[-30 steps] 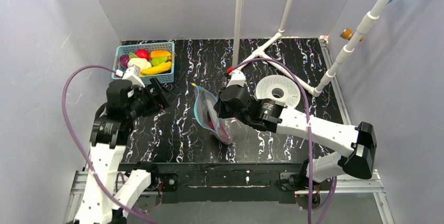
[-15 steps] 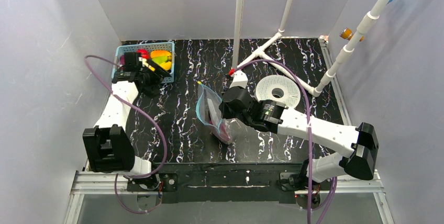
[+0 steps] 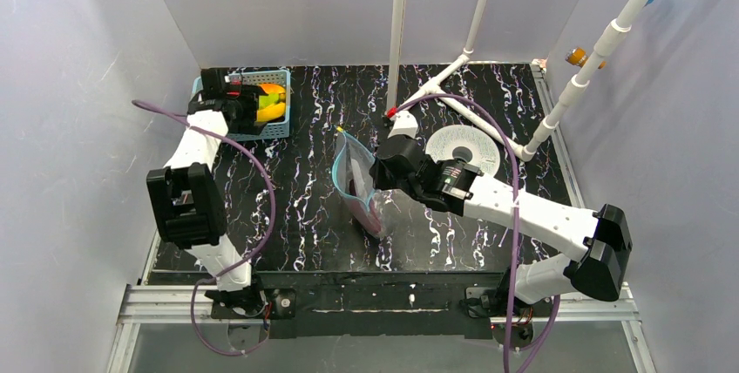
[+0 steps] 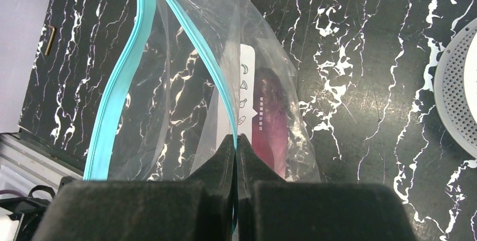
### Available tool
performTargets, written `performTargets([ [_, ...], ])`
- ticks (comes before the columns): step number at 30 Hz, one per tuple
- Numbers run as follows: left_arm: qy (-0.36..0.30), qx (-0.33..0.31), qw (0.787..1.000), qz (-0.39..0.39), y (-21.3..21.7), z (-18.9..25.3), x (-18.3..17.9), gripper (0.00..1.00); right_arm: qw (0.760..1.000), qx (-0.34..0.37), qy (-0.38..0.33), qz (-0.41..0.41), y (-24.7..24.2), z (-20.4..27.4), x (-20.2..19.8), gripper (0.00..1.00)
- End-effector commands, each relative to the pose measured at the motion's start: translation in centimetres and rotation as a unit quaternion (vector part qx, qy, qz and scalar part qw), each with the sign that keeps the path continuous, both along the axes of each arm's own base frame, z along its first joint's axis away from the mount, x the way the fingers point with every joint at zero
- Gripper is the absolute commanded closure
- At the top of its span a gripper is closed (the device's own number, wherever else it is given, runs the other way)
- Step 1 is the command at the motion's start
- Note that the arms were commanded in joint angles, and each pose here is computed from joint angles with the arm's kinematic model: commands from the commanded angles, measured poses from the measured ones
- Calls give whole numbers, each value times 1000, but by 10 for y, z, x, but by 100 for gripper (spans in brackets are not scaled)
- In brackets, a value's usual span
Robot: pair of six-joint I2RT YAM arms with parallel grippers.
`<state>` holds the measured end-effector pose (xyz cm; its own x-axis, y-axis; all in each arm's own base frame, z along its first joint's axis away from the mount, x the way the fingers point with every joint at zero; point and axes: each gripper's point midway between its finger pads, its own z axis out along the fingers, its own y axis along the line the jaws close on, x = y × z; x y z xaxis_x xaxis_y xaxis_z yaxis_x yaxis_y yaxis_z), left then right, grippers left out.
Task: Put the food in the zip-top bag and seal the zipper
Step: Pick up the fake fruit from the bin.
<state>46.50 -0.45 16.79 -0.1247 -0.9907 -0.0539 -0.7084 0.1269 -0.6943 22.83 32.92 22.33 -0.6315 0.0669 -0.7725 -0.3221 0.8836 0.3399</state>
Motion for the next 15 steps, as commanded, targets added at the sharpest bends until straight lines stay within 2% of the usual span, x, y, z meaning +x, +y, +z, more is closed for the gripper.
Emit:
performTargets([
  [1, 41, -6, 997, 62, 14, -3, 7, 31, 1000, 27, -15, 3, 2, 14, 7, 99],
  [15, 71, 19, 992, 101, 35, -33, 34, 50, 999, 34, -6, -3, -5, 10, 14, 99],
])
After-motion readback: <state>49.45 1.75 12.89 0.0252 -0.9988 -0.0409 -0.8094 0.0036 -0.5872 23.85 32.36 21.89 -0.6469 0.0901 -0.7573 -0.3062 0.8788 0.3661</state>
